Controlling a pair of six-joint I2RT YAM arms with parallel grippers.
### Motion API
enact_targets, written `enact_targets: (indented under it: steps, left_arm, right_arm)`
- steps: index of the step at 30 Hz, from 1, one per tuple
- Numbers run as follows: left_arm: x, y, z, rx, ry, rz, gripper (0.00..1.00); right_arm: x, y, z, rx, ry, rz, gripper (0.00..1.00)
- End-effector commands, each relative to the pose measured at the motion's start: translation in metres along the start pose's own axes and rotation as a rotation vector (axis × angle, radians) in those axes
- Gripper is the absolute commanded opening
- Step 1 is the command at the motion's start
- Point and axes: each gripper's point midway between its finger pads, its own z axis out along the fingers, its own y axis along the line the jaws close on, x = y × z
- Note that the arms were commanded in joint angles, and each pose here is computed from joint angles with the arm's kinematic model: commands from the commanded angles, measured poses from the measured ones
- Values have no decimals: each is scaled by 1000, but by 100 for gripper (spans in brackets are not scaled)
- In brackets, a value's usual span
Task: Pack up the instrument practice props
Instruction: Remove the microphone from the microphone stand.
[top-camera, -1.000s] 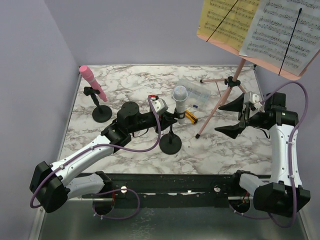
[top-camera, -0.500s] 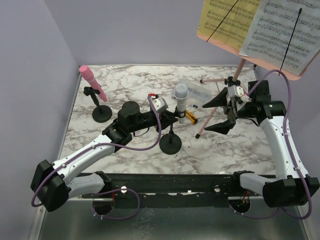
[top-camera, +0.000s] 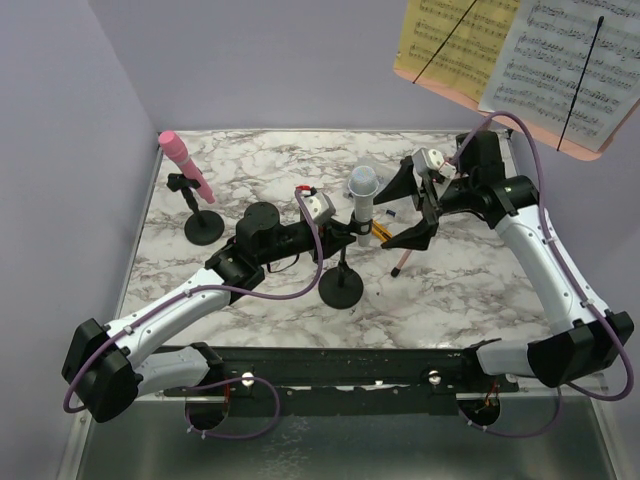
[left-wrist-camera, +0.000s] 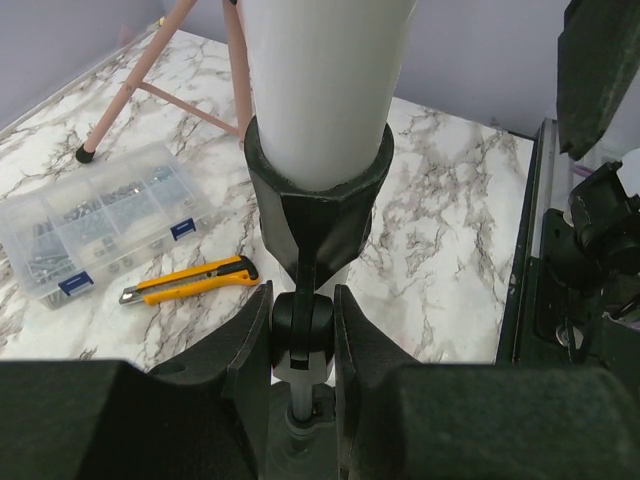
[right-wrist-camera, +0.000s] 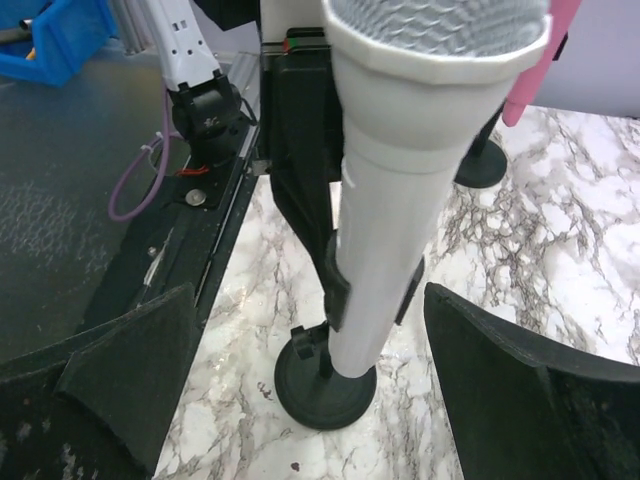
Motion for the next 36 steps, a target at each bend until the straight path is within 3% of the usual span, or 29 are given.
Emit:
enact_targets:
  steps: [1, 10, 27, 31, 33, 36]
  left_arm:
    - [-13, 0, 3, -3, -46, -9, 0]
    - [-15, -1, 4, 1, -55, -20, 0]
    - [-12, -1, 7, 5, -53, -32, 0]
    - [-11, -2, 7, 6, -51, -33, 0]
    - [-9, -2, 7, 6, -47, -37, 0]
    - [-9, -2, 7, 6, -48, -38, 0]
  right_arm:
    - [-11, -13, 7, 10, 9, -9, 100]
    - [-19, -13, 32, -56, -2, 21, 98]
    - [-24, -16, 36, -71, -38, 78, 68]
    - [-24, -16, 36, -66, -36, 74, 56]
    - [-23, -16, 36, -65, -36, 75, 44]
    - [-22, -17, 35, -54, -29, 67, 10]
